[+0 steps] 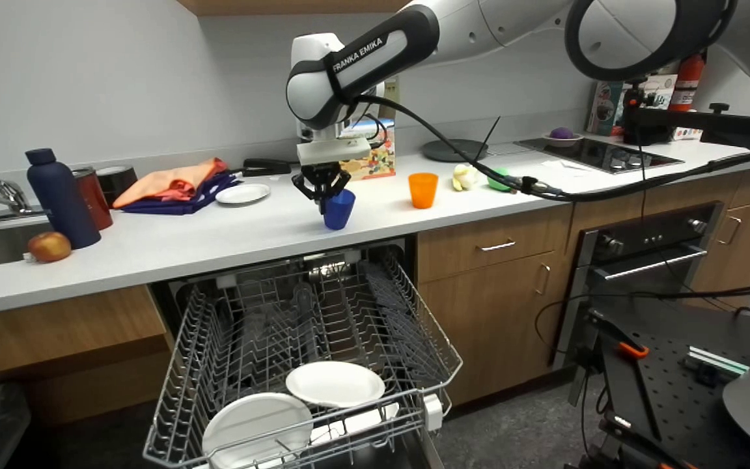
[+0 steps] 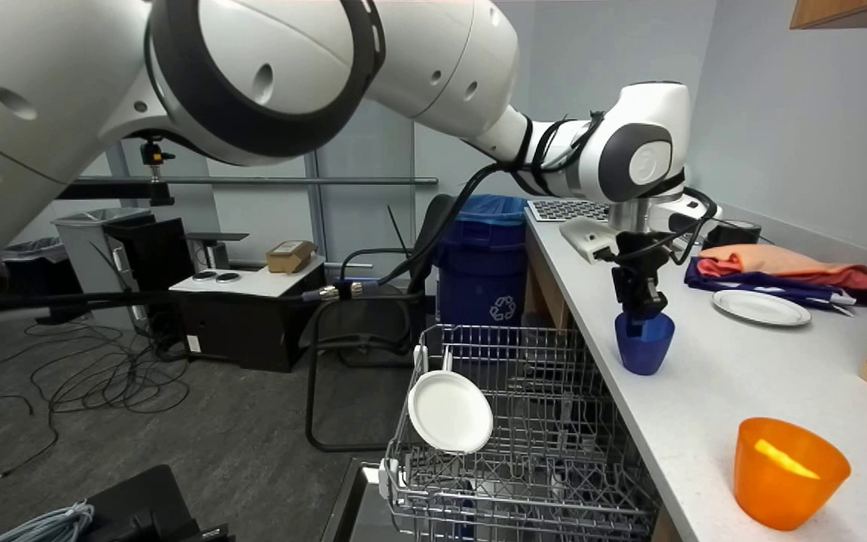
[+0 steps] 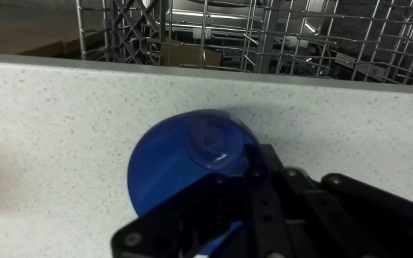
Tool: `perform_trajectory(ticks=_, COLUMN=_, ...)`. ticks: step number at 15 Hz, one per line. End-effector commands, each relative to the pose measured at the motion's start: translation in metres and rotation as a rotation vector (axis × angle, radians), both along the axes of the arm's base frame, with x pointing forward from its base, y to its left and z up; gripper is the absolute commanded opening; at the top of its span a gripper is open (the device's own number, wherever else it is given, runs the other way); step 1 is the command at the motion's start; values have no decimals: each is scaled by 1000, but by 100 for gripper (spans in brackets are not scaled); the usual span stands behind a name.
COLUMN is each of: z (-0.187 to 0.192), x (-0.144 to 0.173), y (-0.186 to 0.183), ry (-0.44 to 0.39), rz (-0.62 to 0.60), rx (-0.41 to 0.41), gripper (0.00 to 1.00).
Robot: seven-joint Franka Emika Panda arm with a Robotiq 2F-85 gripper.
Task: Remove the blue cup from the dishwasher
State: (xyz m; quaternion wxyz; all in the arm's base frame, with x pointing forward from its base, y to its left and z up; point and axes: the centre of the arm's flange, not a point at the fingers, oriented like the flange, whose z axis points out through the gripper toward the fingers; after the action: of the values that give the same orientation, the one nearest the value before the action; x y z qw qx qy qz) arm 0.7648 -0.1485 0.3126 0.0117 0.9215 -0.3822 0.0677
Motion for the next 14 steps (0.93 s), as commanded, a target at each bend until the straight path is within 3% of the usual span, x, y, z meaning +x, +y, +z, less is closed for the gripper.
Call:
perform_trajectory(ticks=1, z=-2, x=15, y=-8, ry=24, rz=6, rx=2, gripper=1)
perform_trajectory(ticks=2, z=-3, x=16, y=-8, ry=25, rz=2, rx=4, gripper=1)
perform_trajectory(ticks=4, z=0, x=17, y=-7, ry=20, rz=-8, rx=10, gripper=30)
perform_trajectory(ticks=13, z=38, x=13, y=1, ry=-61, rz=4, rx=-14, gripper=97)
perform_trajectory(ticks=14, z=45, x=12, y=3, ry=-76, rz=7, rx=-16, gripper=100)
